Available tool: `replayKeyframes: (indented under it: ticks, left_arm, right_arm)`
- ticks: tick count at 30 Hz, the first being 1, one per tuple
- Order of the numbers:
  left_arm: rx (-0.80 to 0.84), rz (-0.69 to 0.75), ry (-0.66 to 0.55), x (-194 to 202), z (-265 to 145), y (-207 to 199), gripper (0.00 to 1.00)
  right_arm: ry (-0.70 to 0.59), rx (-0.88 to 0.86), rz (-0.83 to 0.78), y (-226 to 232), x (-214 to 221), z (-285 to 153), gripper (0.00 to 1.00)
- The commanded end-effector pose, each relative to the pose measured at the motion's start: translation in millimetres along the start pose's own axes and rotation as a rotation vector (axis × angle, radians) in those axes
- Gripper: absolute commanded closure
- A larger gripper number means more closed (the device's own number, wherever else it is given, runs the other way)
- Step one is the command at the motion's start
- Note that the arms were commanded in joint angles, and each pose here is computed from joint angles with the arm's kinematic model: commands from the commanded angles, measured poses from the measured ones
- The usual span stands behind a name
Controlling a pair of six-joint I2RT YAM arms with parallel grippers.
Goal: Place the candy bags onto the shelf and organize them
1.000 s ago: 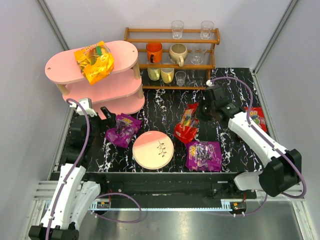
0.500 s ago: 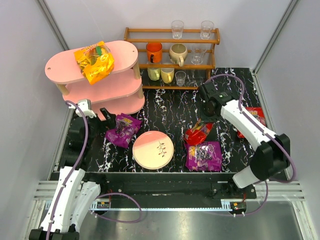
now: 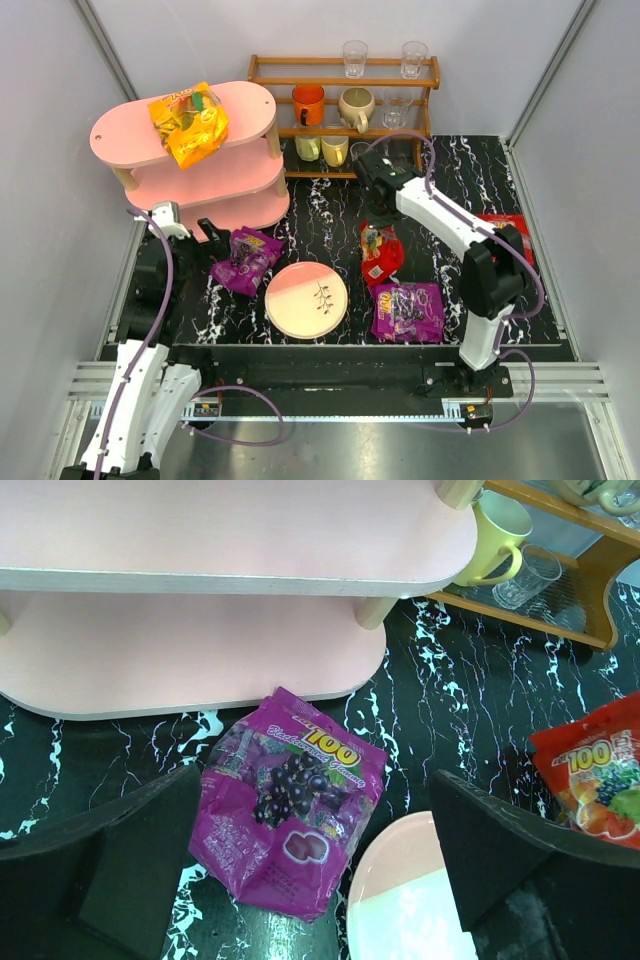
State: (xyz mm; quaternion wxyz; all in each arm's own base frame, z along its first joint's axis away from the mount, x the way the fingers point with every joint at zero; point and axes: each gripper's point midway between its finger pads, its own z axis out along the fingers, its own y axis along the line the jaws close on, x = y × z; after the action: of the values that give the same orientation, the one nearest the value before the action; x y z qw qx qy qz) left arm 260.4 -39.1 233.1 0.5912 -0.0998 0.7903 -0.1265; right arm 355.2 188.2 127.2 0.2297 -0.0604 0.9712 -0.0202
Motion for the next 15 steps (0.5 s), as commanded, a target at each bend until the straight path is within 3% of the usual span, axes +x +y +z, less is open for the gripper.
replayKeyframes:
  ticks: [1,11,14,15]
  left_arm:
    - [0.012,0.002,-0.002,3,-3,-1,0.01]
    - [0.007,-0.001,0.008,8,-4,1,0.01]
    - [0.015,-0.006,0.012,9,-3,0,0.01]
    - [0.015,-0.007,0.016,10,-2,0,0.01]
  right_arm:
    - [-0.066,-0.045,-0.018,33,-24,-1,0.97]
    - [-0.031,-0.221,-0.032,91,-8,-10,0.94]
    - [0.014,-0.324,-0.011,112,8,-10,0.82]
    - [0.025,-0.45,-0.01,134,10,-19,0.79]
